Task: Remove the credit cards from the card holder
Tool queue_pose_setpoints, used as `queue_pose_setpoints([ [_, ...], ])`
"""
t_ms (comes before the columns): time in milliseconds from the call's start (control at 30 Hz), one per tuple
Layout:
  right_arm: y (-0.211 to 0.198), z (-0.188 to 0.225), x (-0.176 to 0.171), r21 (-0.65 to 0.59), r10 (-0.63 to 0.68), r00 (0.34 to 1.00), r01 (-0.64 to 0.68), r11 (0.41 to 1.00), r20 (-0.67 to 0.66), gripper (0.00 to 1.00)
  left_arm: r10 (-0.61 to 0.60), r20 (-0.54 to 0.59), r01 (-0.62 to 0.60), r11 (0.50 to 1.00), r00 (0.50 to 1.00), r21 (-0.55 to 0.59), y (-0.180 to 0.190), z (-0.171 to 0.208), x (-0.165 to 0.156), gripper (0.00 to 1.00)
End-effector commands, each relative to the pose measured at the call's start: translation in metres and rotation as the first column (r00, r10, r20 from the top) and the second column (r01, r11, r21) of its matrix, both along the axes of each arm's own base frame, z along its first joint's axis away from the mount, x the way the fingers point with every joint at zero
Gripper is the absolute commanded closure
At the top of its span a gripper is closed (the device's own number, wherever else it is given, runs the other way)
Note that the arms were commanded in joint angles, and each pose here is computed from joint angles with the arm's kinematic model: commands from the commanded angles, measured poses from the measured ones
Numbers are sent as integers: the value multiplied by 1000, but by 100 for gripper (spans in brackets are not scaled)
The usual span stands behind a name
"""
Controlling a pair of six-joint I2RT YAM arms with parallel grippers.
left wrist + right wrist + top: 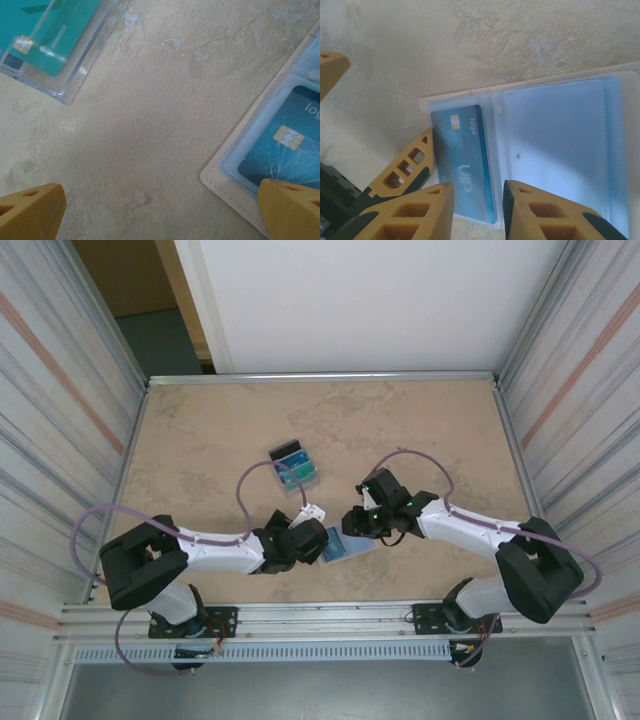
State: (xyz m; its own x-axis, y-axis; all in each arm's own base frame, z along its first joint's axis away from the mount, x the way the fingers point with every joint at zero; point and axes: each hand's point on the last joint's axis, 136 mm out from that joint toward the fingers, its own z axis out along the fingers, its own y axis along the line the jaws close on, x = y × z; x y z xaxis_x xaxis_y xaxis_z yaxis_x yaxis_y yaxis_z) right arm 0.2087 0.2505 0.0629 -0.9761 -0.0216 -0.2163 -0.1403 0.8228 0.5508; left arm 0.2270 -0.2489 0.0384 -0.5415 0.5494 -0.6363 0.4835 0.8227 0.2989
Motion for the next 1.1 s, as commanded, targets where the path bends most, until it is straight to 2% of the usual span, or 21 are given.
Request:
queue_pose_setpoints([
  [0,7,-5,0,42,1,999,1,999,-49,72,59,34,-59,998,998,0,3,2,11,1],
  [633,8,-32,3,105,1,989,15,994,-151,86,72,74,-76,996,995,51,10,0,18,1],
  [1067,15,-42,3,129,36,984,-14,992,-173,88,55,61,-59,996,997,66,8,-4,17,1],
])
